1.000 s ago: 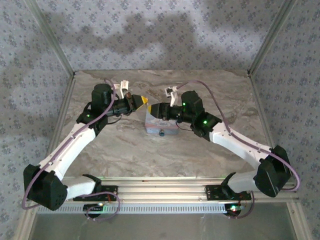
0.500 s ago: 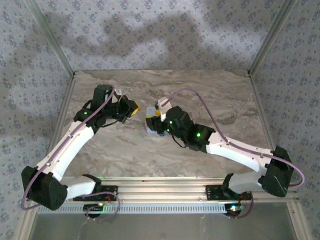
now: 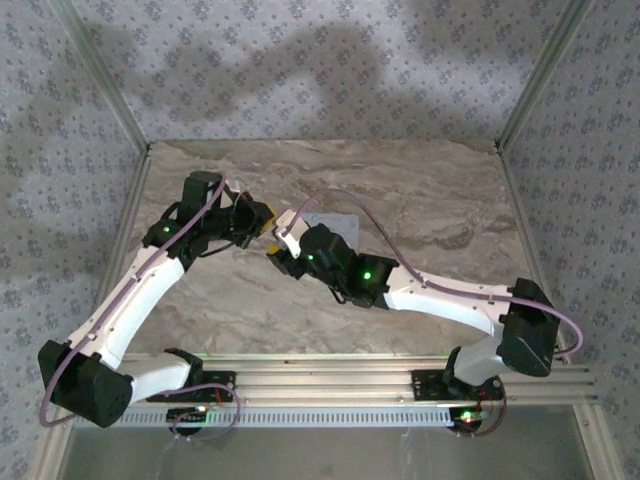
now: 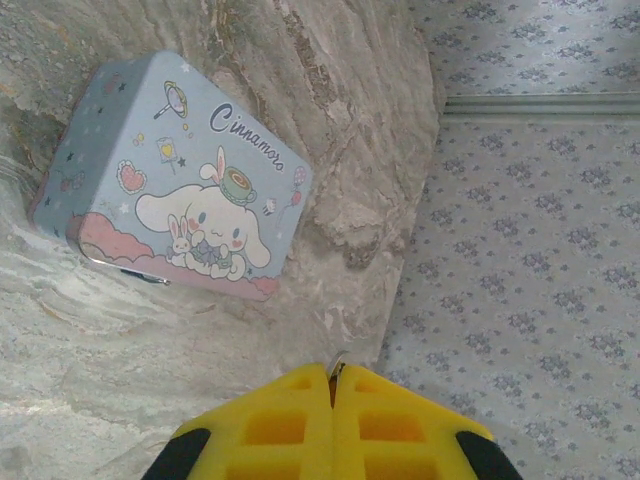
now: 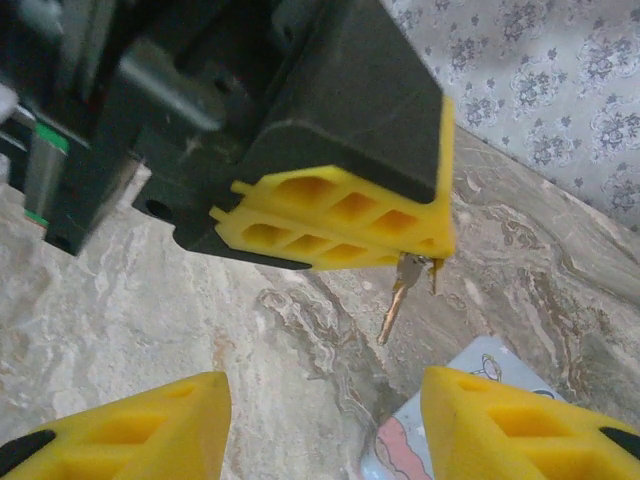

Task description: Unlock a padlock with a key

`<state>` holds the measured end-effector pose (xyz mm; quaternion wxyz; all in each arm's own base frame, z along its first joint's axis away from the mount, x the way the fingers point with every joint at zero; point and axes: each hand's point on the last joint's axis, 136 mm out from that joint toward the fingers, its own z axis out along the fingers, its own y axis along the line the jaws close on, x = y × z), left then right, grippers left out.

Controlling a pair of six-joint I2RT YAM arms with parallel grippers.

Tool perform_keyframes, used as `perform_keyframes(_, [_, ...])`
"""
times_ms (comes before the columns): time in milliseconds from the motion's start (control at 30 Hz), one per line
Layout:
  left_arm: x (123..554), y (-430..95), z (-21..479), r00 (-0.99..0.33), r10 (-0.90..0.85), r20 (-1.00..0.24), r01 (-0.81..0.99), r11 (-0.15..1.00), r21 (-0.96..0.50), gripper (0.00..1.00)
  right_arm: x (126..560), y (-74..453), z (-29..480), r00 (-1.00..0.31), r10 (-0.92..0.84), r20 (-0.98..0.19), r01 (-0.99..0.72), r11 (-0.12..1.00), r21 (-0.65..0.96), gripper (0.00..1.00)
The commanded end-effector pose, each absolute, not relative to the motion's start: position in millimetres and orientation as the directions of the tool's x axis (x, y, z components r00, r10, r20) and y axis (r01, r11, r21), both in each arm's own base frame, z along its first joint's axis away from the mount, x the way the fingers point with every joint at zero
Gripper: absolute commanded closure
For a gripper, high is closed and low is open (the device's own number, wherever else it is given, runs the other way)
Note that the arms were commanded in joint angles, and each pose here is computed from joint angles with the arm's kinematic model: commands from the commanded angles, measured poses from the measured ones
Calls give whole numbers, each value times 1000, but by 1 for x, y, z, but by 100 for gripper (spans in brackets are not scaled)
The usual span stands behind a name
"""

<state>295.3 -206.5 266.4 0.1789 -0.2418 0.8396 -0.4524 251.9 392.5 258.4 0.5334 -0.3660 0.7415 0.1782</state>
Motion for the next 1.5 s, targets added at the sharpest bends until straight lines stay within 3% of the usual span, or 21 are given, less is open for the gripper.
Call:
perform_keyframes(0, [288,-203,270,-803,-596,-32,-300,450,-841,100,260,400,277,-96,-364,-927,-716,672,-190,46])
perform_keyframes(433, [285,-204,268,-813,-582,-25,-300,456,-838,100,281,408,276,-71,-413,-908,-657,704,-269,55])
perform_keyframes(600, [283,-206,269,-820,-572,-15,-300,452,-840,100,289,405,270,-73,-443,-893,-622,721,-307,71])
perform_keyframes(733, [280,-206,268,-827,-563,-9,-299,453,-840,100,289,401,272,-47,-458,-888,-616,713,-335,97])
perform_keyframes(1033, [276,-207,269,-827,-562,10,-300,427,-853,100,282,388,269,-41,-428,-903,-689,666,-284,100])
perform_keyframes(1100, [275,-207,269,-829,-559,6,-294,428,-855,92,282,385,269,-56,-417,-907,-704,661,-261,100])
perform_keyframes(1200, [275,-204,272,-836,-548,-35,-257,446,-857,63,278,384,269,-90,-408,-908,-756,621,-205,100])
perform_keyframes(1267, [276,-197,275,-838,-539,-88,-214,471,-856,49,276,382,266,-137,-414,-900,-801,581,-145,100])
perform_keyframes(1333, [278,-187,278,-834,-523,-174,-146,515,-845,44,272,379,266,-181,-433,-883,-851,519,-80,100])
perform_keyframes(1467, [273,-176,300,-799,-373,-471,154,631,-761,33,263,362,252,-352,-483,-802,-893,431,132,100])
